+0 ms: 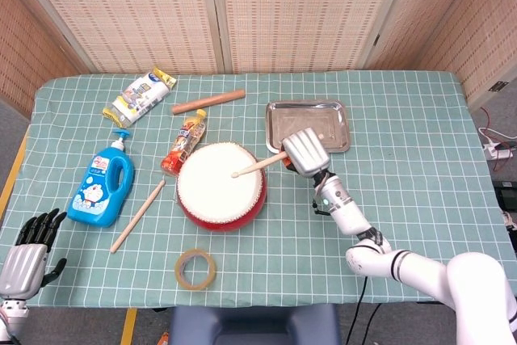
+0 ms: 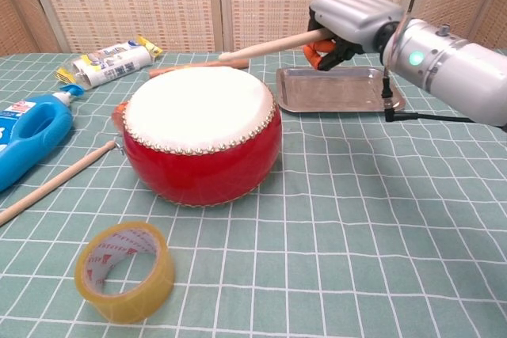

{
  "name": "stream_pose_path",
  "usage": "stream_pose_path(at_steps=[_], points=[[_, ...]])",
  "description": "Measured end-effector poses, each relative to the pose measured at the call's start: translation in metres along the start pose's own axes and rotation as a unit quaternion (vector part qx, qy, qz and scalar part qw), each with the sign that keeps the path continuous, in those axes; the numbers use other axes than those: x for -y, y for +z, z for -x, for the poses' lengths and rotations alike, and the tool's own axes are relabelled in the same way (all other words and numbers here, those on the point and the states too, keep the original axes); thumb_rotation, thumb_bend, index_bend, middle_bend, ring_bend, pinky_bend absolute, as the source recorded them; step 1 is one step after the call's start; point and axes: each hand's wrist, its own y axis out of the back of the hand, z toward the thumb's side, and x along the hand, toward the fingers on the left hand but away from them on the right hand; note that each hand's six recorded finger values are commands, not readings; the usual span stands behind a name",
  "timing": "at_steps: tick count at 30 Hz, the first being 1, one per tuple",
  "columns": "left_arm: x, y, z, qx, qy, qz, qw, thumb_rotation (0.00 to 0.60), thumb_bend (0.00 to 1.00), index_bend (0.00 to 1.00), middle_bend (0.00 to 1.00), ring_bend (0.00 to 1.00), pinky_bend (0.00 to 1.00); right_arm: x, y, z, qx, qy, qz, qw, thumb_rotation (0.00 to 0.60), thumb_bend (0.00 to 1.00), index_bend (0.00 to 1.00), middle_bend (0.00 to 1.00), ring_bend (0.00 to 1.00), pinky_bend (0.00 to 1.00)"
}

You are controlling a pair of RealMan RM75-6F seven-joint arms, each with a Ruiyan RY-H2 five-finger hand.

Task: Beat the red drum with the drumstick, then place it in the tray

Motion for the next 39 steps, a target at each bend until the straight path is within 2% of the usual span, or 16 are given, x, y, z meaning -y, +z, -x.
stream_pose_path(at_steps=[5,10,12,14,17,20,24,27,32,35,39], points=[[0.002,-0.001,0.000,-0.001,-0.003,0.001,1.0000,0.600,0.27,0.02,0.01,0.00,0.00,0.006,0.016,0.007,-0.025,0.010,-0.081,0.9963,0.544,0.78,1.00,1.00,1.00,1.00],[0.002,-0.001,0.000,-0.001,-0.003,0.002,1.0000,0.600,0.27,0.02,0.01,0.00,0.00,0.013,0.023,0.007,-0.047,0.017,-0.157,0.9863,0.544,0.78,1.00,1.00,1.00,1.00],[0.002,-0.002,0.001,-0.002,-0.002,0.003,1.0000,0.600,0.27,0.02,0.01,0.00,0.00,0.011,0.025,0.007,-0.047,0.013,-0.153,0.9871,0.548,0.78,1.00,1.00,1.00,1.00],[0.002,-0.002,0.001,-0.002,0.000,0.003,1.0000,0.600,0.27,0.02,0.01,0.00,0.00,0.006,0.026,0.008,-0.043,0.002,-0.126,0.9911,0.552,0.78,1.00,1.00,1.00,1.00],[0.001,-0.003,0.002,-0.003,0.001,0.003,1.0000,0.600,0.27,0.02,0.01,0.00,0.00,-0.007,0.027,0.009,-0.031,-0.020,-0.065,0.9972,0.549,0.78,1.00,1.00,1.00,1.00],[0.001,-0.002,0.002,-0.001,0.001,0.004,1.0000,0.600,0.27,0.02,0.01,0.00,0.00,-0.017,0.025,0.011,-0.022,-0.037,-0.018,0.9989,0.549,0.78,1.00,1.00,1.00,1.00],[0.001,-0.001,0.001,0.000,0.001,0.004,1.0000,0.600,0.27,0.02,0.01,0.00,0.00,-0.014,0.022,0.010,-0.020,-0.033,-0.040,0.9984,0.551,0.78,1.00,1.00,1.00,1.00],[0.002,-0.001,0.001,0.000,0.000,0.004,1.0000,0.600,0.27,0.02,0.01,0.00,0.00,-0.004,0.018,0.009,-0.021,-0.015,-0.092,0.9954,0.562,0.78,1.00,1.00,1.00,1.00],[0.003,-0.001,0.001,0.000,-0.002,0.003,1.0000,0.600,0.27,0.02,0.01,0.00,0.00,0.012,0.007,0.008,-0.015,0.012,-0.173,0.9847,0.588,0.78,1.00,1.00,1.00,1.00],[0.002,-0.001,0.001,-0.001,-0.001,0.003,1.0000,0.600,0.27,0.02,0.01,0.00,0.00,0.009,0.008,0.009,-0.012,0.005,-0.159,0.9872,0.594,0.78,1.00,1.00,1.00,1.00],[0.001,-0.001,0.000,0.000,0.000,0.003,1.0000,0.600,0.27,0.02,0.01,0.00,0.00,-0.006,0.010,0.011,-0.003,-0.022,-0.086,0.9960,0.584,0.78,1.00,1.00,1.00,1.00]])
